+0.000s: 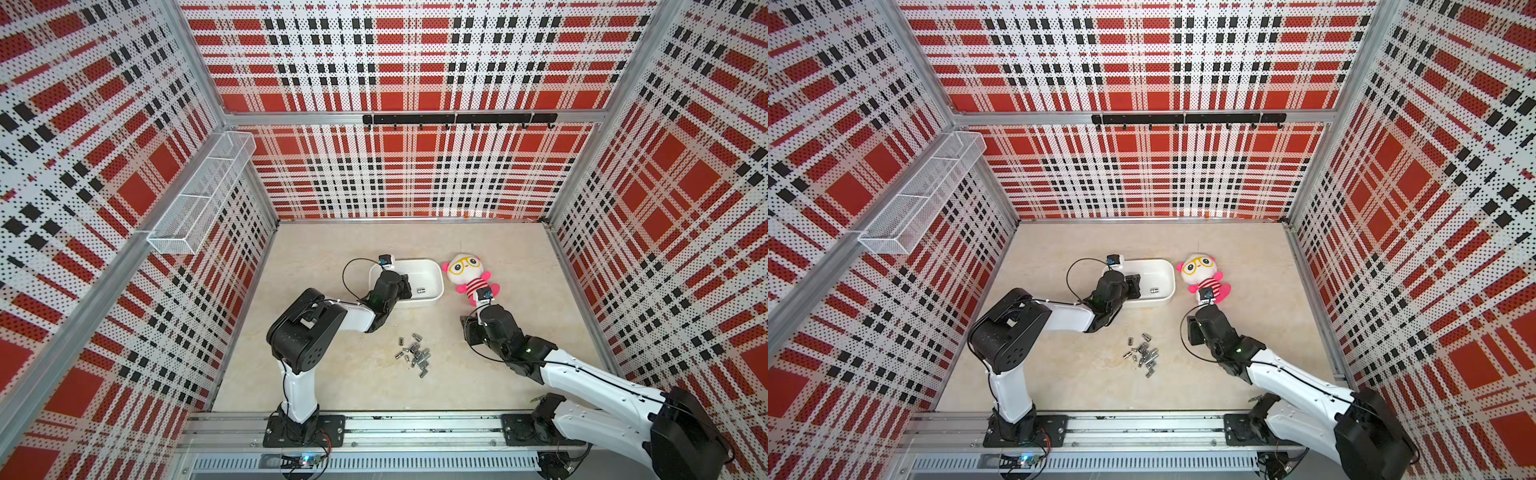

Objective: Put the socket on the desktop into the storage box
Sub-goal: Place the socket head in the storage box.

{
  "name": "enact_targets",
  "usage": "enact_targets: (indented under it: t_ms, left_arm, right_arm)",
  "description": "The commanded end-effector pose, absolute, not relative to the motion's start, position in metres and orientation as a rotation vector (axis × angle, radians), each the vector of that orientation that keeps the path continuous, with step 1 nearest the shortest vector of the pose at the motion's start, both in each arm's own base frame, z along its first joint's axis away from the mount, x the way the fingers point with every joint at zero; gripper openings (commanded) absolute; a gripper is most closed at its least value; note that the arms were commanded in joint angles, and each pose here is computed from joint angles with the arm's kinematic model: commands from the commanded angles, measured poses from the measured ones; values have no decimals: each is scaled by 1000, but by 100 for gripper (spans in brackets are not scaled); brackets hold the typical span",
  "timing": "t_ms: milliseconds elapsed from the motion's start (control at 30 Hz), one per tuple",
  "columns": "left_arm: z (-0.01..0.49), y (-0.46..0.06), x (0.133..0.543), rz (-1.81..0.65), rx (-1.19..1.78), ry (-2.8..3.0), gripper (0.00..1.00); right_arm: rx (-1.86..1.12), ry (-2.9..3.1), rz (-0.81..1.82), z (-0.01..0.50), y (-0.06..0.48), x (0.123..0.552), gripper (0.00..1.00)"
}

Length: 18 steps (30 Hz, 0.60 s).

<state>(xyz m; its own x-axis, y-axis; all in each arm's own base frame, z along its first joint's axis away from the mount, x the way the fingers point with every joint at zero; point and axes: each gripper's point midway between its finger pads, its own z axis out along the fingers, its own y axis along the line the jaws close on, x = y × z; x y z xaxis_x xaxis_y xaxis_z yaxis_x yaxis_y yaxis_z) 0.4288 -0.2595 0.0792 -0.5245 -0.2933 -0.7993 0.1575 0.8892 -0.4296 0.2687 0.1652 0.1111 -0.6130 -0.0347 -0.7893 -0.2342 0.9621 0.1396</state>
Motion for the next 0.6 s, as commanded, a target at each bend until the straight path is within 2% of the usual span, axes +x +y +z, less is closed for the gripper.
enact_targets:
  t_ms: [0, 133, 300, 567]
  left_arm:
    - [71, -263, 428, -556, -65, 2081, 31]
    - [82, -262, 426, -558, -62, 2065, 41]
    - [119, -267, 417, -597, -38, 2000, 47]
    - [200, -274, 369, -490, -2, 1877, 56]
  right_arm:
    - [-214, 2201, 323, 120, 175, 272, 56]
    - [-238, 2209, 340, 118, 180, 271, 58]
    - [-266, 2212, 348, 117, 186, 269, 59]
    - [-398, 2193, 364, 118, 211, 258, 58]
